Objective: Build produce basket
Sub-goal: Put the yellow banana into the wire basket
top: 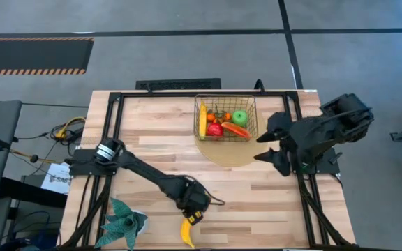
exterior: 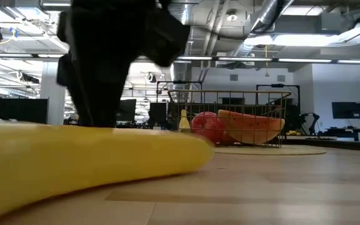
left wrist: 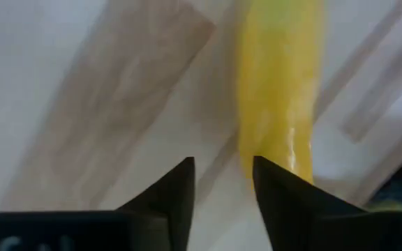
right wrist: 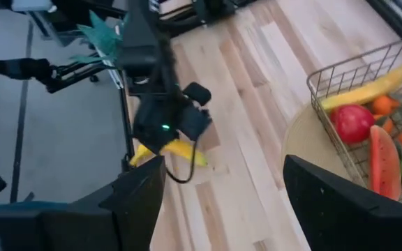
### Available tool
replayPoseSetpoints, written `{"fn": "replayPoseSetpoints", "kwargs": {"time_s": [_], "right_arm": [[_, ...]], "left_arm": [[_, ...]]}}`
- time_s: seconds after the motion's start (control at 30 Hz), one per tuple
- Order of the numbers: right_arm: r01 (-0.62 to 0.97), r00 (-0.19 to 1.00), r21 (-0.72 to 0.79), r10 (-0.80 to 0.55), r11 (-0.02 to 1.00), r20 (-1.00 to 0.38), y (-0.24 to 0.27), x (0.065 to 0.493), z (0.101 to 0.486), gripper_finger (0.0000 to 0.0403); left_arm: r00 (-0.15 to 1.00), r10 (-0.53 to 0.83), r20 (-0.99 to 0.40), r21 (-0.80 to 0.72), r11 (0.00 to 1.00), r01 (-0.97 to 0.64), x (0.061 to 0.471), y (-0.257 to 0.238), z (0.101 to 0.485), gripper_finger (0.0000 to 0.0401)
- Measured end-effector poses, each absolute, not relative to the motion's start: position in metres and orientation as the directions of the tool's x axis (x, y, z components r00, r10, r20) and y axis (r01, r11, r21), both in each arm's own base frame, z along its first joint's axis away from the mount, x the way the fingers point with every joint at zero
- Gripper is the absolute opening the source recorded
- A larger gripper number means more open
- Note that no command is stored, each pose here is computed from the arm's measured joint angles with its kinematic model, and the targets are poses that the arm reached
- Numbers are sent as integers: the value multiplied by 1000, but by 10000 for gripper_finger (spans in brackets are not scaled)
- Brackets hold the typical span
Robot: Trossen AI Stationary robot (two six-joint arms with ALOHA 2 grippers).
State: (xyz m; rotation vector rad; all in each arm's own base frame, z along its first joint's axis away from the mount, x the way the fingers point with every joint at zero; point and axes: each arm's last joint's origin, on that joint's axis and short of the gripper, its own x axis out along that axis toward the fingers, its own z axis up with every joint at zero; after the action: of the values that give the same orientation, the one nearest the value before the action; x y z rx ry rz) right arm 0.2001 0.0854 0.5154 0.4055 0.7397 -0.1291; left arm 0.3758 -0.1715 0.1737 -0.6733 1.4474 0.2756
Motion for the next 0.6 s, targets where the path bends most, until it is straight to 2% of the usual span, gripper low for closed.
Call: {"fn": "replayPoseSetpoints", "kwargs": {"time_s": [0.13, 0.33, 0.47, 0.6], "right_arm": [[221, 754, 298, 32, 928, -657, 84, 189, 520, 306], [191, 766, 283, 38, 940, -642, 81, 181, 524, 306], [178, 766, 268, 38, 947, -642, 81, 181, 524, 306], [174, 766, 263, 38, 949, -642, 81, 181, 524, 306]], "left_arm": [[138, -324, -936, -335, 696, -635, 388, -159, 169, 165], [276, -390, -879, -473, 628, -618, 404, -153, 182, 185], [317, -404, -858, -512, 623, -592, 409, -157, 198, 185], [314, -394, -864, -504, 669, -547, 406, -166, 201, 185]]}}
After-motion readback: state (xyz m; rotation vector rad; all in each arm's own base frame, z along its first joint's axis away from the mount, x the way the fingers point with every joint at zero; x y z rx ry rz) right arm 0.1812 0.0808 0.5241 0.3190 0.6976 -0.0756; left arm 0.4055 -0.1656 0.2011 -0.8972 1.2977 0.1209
